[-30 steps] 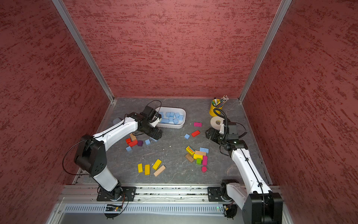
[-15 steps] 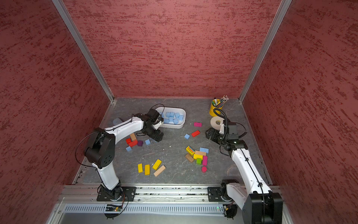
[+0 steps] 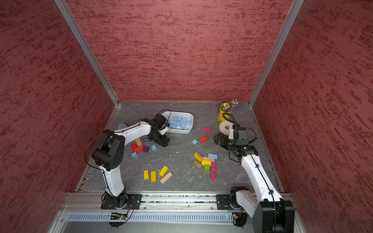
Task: Pick out the blue building blocks
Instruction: Pick up the building block from the center of the board, then place the building block in the storage box.
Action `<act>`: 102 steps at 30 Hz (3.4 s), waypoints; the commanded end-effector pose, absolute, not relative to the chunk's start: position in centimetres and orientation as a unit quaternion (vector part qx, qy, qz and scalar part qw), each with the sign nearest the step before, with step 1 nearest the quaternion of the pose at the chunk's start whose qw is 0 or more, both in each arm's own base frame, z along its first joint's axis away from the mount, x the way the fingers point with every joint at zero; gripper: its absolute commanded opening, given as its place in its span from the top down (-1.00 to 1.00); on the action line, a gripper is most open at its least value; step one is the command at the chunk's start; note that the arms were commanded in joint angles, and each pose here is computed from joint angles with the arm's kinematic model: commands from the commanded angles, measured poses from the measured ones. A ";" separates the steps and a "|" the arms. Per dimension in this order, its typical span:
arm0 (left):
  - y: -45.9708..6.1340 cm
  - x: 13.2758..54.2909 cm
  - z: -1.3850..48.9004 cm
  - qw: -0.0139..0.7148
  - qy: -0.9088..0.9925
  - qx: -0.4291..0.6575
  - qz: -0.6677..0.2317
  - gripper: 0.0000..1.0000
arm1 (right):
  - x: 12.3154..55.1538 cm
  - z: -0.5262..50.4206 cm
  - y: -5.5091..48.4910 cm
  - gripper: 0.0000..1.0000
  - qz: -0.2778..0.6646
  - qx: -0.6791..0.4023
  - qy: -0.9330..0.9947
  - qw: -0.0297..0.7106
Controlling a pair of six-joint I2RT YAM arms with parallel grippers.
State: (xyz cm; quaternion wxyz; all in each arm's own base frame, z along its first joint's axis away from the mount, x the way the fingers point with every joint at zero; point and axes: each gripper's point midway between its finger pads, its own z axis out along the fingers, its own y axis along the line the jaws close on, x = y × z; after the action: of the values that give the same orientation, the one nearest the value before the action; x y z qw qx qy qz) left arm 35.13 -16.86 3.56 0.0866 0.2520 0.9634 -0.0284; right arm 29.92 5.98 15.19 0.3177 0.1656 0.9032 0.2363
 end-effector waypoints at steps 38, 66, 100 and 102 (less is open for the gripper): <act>-16.0 36.2 6.3 0.119 0.973 0.187 -0.061 0.26 | 29.8 15.4 6.0 -0.97 0.238 0.158 0.902 0.323; -20.6 42.5 16.6 0.237 0.950 0.126 -0.161 0.28 | 28.7 23.2 10.8 -0.98 0.358 0.041 0.838 0.410; -21.7 46.9 7.3 0.174 0.972 0.084 -0.130 -0.10 | 26.4 27.2 16.1 -0.97 0.385 -0.062 0.800 0.456; -21.8 47.0 7.2 0.173 0.972 0.084 -0.131 -0.21 | 26.4 27.1 16.1 -0.97 0.383 -0.062 0.802 0.455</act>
State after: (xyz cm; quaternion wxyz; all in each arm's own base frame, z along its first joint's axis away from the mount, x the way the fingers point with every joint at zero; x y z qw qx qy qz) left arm 46.05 -21.56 6.93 0.1617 0.0892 0.9742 -0.1296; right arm 26.06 16.06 26.05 0.4331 -0.0557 0.8119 0.3873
